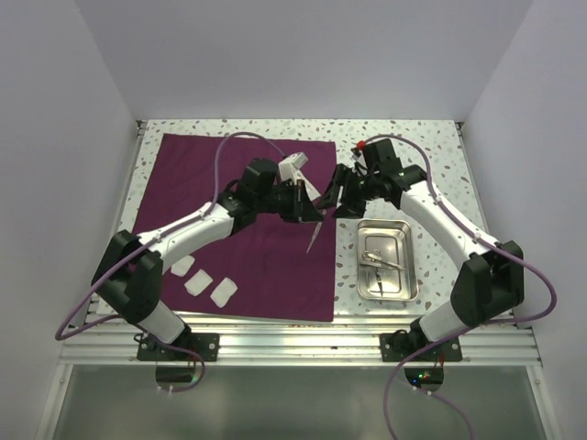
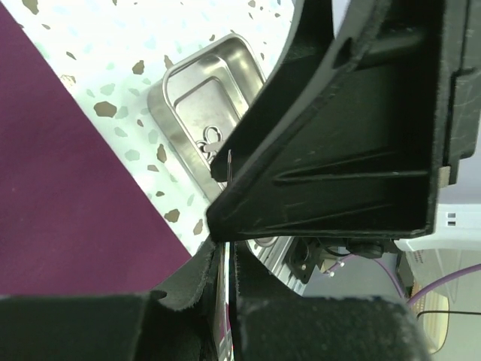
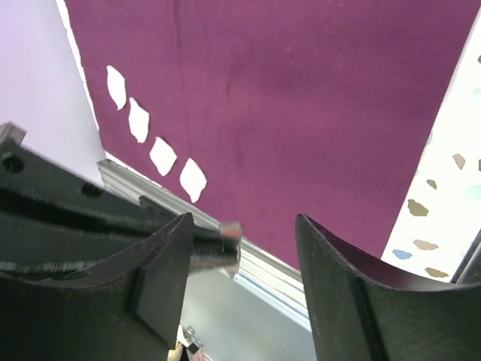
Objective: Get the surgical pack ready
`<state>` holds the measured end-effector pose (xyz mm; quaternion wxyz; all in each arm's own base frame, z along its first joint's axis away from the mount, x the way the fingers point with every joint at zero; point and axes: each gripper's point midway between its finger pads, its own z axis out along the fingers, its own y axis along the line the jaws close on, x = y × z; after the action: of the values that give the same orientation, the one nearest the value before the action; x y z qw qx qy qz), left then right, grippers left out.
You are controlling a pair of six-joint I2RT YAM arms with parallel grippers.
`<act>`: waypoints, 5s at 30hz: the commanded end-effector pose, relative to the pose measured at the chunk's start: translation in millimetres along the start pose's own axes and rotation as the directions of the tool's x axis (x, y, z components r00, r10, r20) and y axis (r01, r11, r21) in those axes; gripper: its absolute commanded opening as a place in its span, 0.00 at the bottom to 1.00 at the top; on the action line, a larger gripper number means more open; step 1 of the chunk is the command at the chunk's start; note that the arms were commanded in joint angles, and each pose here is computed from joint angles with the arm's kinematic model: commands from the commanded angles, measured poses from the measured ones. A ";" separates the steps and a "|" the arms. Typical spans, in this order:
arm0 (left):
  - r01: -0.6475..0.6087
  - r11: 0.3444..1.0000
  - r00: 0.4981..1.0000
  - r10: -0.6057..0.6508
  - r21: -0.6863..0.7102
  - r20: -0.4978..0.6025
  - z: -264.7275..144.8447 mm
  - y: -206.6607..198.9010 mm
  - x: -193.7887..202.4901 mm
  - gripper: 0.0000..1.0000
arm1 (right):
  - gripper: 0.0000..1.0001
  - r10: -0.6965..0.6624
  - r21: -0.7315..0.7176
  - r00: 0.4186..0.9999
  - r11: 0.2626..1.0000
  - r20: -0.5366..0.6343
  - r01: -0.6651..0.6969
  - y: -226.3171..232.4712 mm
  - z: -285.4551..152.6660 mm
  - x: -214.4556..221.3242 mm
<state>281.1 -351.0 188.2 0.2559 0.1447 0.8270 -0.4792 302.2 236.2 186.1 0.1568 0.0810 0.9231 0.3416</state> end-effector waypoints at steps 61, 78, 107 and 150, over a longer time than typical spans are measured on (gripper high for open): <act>0.157 0.076 0.871 -0.481 -0.985 0.102 -191.4 152.7 164.0 0.50 | 0.63 -0.194 0.569 0.953 0.767 -0.234 0.296 -169.6 -38.7 32.4; 0.175 -0.067 0.840 -0.510 -0.982 0.184 -176.7 172.7 176.1 0.45 | 0.64 -0.254 0.500 0.924 0.783 -0.287 0.371 -155.6 -23.0 52.9; 0.154 -0.076 0.834 -0.524 -0.985 0.171 -162.5 195.6 193.5 0.38 | 0.64 -0.268 0.466 0.919 0.799 -0.290 0.380 -155.6 -17.7 61.5; 0.196 -0.063 0.859 -0.470 -0.978 0.203 -181.1 177.3 167.1 0.39 | 0.65 -0.270 0.445 0.915 0.809 -0.299 0.384 -153.4 -12.8 65.2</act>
<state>181.1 -119.3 35.3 0.0637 -0.2175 0.9584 0.1734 228.5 123.5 73.4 0.0694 -0.0738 0.9935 0.0511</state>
